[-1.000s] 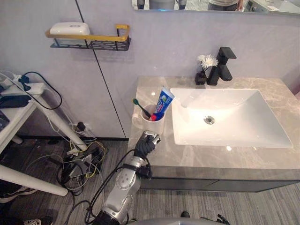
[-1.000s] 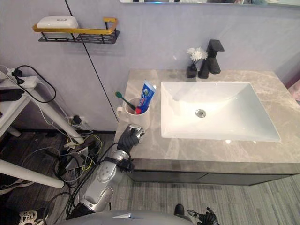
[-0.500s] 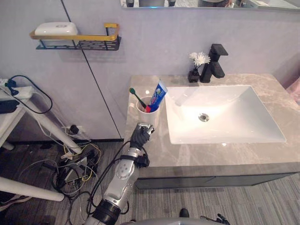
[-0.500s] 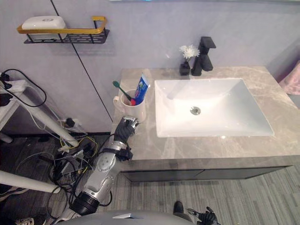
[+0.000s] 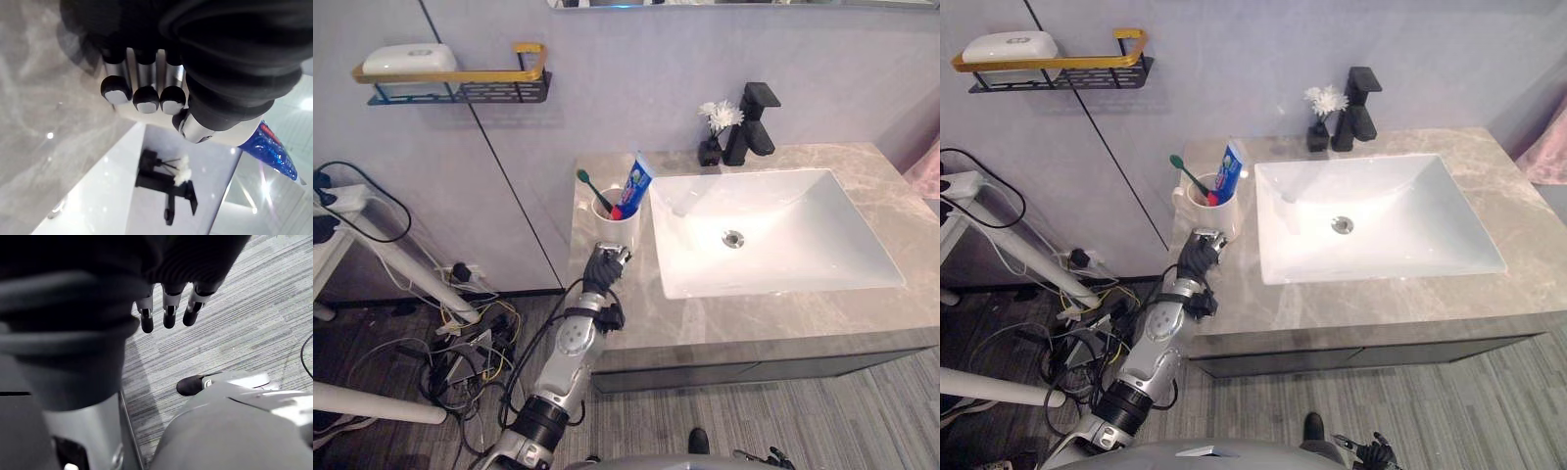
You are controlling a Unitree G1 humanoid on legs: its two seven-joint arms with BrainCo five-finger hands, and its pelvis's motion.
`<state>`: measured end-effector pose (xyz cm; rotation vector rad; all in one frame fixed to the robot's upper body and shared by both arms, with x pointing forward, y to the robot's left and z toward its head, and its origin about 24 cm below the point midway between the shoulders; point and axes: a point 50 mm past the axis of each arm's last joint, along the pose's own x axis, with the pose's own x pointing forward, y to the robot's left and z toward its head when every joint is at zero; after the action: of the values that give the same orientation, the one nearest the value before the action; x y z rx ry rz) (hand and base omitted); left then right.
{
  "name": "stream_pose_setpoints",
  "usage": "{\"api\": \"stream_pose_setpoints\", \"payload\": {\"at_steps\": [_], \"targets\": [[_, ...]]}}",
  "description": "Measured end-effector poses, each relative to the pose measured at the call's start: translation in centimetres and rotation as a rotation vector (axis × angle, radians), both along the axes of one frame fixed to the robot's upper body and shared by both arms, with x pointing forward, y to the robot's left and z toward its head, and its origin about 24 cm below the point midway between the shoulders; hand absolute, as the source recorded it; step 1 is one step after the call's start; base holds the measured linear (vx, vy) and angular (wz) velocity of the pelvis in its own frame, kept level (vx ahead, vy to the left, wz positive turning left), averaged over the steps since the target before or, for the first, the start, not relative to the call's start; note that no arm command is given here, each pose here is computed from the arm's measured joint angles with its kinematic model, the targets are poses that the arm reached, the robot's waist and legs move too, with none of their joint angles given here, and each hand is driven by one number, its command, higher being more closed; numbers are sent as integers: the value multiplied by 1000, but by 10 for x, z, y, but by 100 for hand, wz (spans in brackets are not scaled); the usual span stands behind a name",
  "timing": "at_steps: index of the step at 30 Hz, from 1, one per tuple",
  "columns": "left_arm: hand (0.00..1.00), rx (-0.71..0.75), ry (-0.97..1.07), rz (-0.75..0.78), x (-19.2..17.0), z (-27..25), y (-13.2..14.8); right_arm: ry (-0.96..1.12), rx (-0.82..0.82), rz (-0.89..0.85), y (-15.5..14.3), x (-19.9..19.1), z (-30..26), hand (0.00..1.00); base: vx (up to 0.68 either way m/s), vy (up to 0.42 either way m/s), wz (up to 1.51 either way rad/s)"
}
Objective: Organize washtable
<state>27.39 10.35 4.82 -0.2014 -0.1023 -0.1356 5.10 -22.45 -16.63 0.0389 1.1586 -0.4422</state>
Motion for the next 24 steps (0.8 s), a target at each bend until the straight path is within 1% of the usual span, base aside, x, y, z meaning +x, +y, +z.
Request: {"api": "stream_pose_setpoints", "payload": {"at_steps": [8, 11, 18, 22, 24], "targets": [[100, 5, 11, 63, 9, 1, 9, -2, 2, -25, -1, -1, 0, 0, -18, 0, -8], [100, 27, 14, 83, 11, 2, 11, -2, 3, -26, -1, -1, 0, 0, -18, -4, -3], [100, 34, 14, 78, 11, 2, 10, -1, 10, -30, 2, -2, -1, 0, 0, 0, 0], [100, 28, 11, 51, 7, 1, 9, -1, 11, -30, 2, -2, -1, 0, 0, 0, 0], [100, -3, 2, 27, 0, 4, 7, -1, 11, -30, 2, -2, -1, 0, 0, 0, 0]]}}
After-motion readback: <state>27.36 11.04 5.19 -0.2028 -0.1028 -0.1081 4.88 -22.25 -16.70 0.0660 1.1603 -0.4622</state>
